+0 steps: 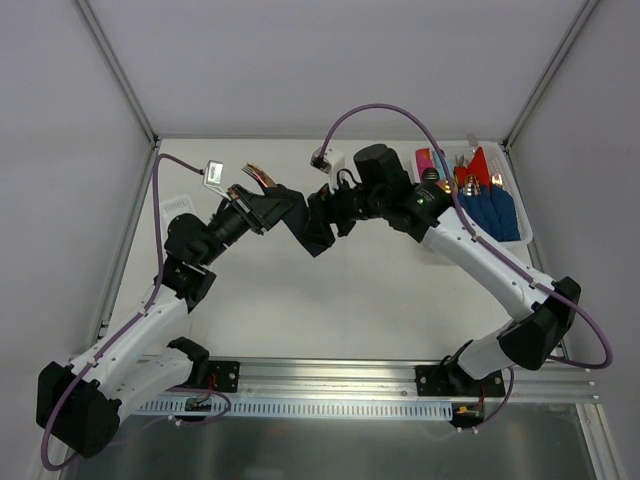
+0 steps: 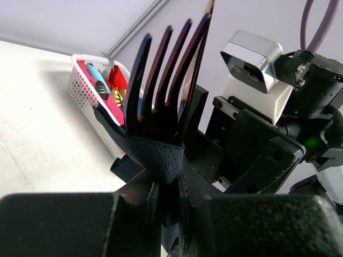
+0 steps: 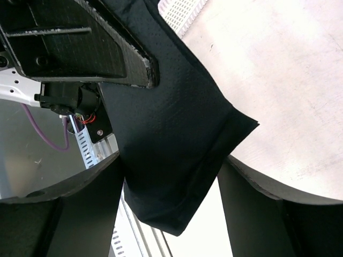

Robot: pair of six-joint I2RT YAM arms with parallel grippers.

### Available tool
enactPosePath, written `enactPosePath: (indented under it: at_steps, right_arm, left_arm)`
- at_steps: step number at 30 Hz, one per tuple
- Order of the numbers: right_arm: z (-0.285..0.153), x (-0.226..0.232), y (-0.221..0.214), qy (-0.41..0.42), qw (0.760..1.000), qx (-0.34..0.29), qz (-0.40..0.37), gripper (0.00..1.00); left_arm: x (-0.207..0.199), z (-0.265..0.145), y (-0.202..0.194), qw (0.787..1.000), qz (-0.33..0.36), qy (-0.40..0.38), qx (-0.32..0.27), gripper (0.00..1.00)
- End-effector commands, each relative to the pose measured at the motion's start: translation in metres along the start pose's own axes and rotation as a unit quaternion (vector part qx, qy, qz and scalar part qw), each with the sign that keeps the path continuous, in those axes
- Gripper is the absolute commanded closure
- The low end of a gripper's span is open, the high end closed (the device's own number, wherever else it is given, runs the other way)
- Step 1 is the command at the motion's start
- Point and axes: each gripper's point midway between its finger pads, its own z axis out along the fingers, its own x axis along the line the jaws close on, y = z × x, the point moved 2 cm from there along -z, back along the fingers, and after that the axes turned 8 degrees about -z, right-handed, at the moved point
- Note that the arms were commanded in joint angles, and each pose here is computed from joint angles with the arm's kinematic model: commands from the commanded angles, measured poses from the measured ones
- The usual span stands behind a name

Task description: Place the utensils on the paper napkin and roll it up

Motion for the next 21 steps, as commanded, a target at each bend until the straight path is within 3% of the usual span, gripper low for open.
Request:
enactPosePath:
  at_steps: [1, 9, 11, 12, 18, 21]
  right_arm:
    - [-0.01, -0.006, 0.004, -0.017, 1.0, -0.016, -0.017, 0.28]
    - [-0.078, -0.044, 0.023, -0.083, 0.995, -0.057, -0.007, 0.17]
    - [-0.089, -0.036, 0.032, -0.087, 0.994, -0.065, -0.028, 0.03]
    - [-0.096, -0.032, 0.038, -0.09, 0.993, -0.068, -0.04, 0.01]
    - [-0.1, -0.006, 0.059, -0.07, 0.992, -0.089, -0.058, 0.01]
    - [-0.094, 0.007, 0.064, -0.049, 0.992, -0.097, -0.059, 0.16]
  left_arm:
    - [-0.051, 0.001, 0.022, 0.996, 0.018, -0.078, -0.029, 1.0]
    - [-0.042, 0.002, 0.02, 0.998, 0.017, -0.062, -0.028, 1.0]
    - [-0.039, 0.003, 0.019, 0.998, 0.013, -0.058, -0.026, 1.0]
    - [-0.037, 0.003, 0.018, 0.998, 0.012, -0.056, -0.025, 1.0]
    - [-0.034, 0.004, 0.018, 0.998, 0.009, -0.052, -0.026, 1.0]
    - [-0.035, 0.004, 0.019, 0.998, 0.01, -0.05, -0.026, 1.0]
